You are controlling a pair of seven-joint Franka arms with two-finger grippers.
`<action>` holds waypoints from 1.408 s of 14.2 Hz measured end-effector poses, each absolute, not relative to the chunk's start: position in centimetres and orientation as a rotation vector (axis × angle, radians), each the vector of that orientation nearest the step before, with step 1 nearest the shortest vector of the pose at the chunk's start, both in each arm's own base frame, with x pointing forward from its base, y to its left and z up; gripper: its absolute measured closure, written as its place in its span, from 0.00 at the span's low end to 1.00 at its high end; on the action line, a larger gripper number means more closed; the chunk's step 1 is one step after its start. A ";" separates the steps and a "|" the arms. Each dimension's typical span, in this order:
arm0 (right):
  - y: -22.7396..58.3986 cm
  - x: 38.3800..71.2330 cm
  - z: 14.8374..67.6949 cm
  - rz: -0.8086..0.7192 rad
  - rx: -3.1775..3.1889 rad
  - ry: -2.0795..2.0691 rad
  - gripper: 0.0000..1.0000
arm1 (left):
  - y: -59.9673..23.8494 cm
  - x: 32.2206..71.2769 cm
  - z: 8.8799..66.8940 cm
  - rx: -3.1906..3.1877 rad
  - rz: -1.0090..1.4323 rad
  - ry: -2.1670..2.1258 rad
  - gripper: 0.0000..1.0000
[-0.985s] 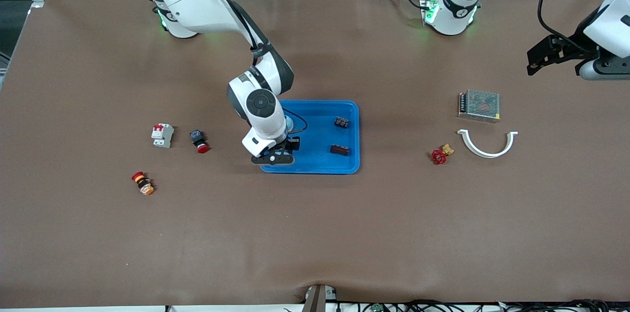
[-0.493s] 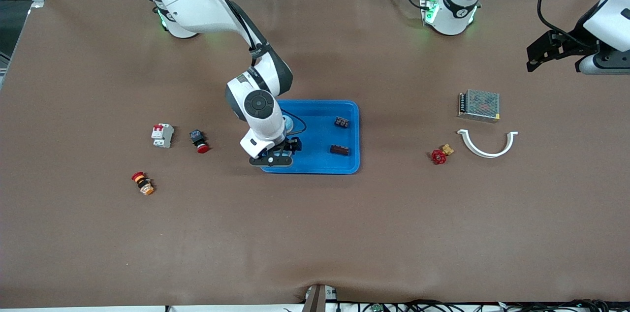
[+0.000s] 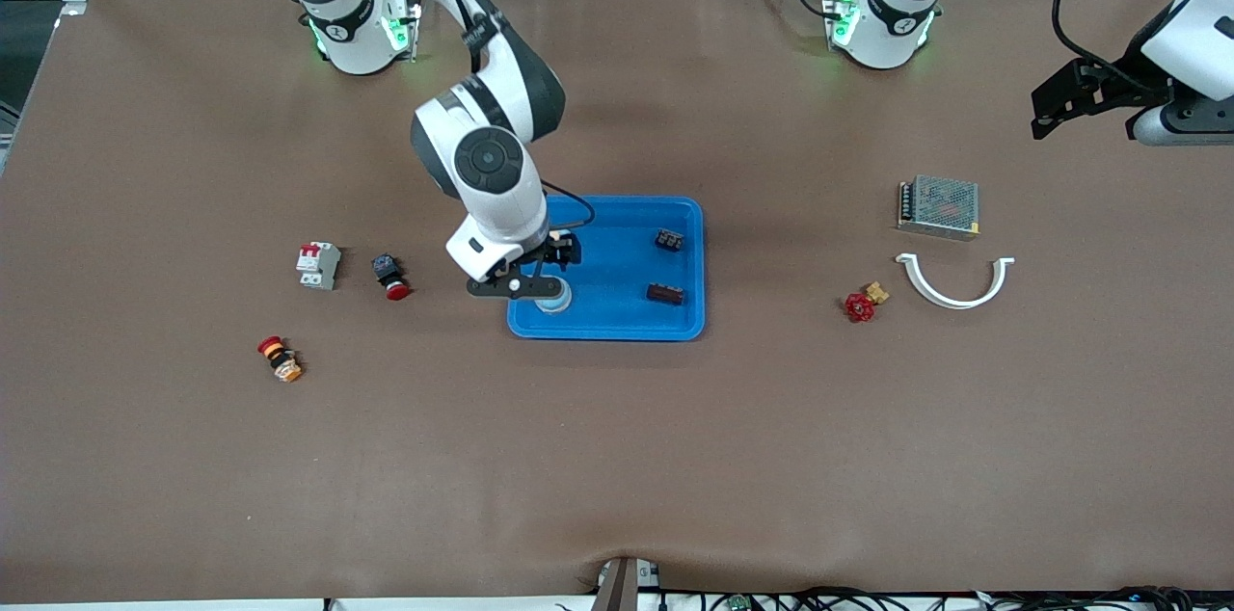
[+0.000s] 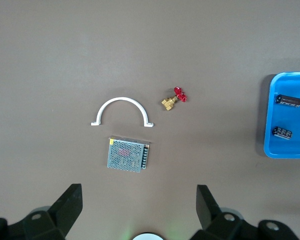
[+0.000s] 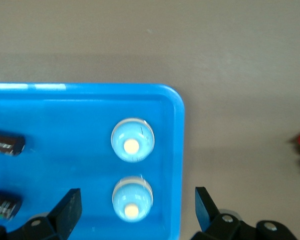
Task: Place electrolytic capacitor and blue bell in tray
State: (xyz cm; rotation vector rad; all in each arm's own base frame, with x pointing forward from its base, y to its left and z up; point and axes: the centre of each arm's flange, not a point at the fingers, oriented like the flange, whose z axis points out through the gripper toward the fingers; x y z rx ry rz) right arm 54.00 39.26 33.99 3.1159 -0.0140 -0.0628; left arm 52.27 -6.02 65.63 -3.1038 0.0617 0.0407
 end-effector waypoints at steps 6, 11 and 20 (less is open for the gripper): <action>36.7 50.5 46.2 -0.107 3.113 -0.009 0.00 | -5.9 52.4 65.5 -3.104 0.037 0.057 0.00; 30.0 48.7 53.1 -0.079 3.145 0.037 0.00 | -5.8 52.5 65.4 -3.105 0.036 0.055 0.00; 9.5 50.8 59.5 -0.074 3.172 0.036 0.00 | -5.8 52.5 65.3 -3.105 0.036 0.054 0.00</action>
